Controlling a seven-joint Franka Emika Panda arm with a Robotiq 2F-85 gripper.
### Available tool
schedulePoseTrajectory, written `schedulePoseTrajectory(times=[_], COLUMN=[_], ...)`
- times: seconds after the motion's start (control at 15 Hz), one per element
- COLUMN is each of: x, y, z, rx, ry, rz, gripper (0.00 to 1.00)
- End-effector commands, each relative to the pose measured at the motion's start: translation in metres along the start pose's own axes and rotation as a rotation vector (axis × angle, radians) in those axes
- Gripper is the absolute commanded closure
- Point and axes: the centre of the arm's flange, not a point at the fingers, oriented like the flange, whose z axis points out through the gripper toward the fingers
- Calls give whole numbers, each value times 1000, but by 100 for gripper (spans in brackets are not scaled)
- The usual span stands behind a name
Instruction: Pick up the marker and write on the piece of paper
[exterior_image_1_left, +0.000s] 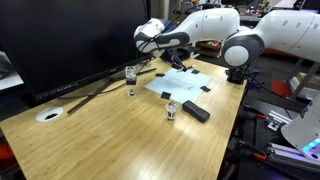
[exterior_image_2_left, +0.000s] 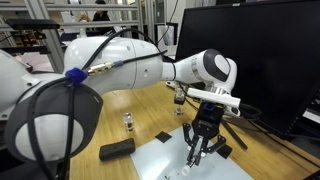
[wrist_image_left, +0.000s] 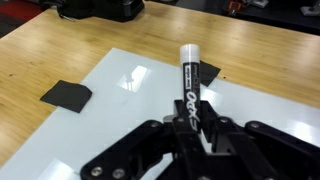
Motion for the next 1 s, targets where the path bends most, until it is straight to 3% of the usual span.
schedulePoseTrajectory(times=[0.0,0.2,0.47,0.53,0.67,0.8,0.93], x=[-15,-7,5,6,6,6,6], y=[-2,6,24,26,28,27,26], z=[11,11,22,26,32,33,32], rx=[-41,-10,106,123,151,179,199], ry=[12,7,-61,-72,-79,-77,-76], rz=[-34,-34,110,129,150,172,192], gripper=[95,95,95,76,68,49,36])
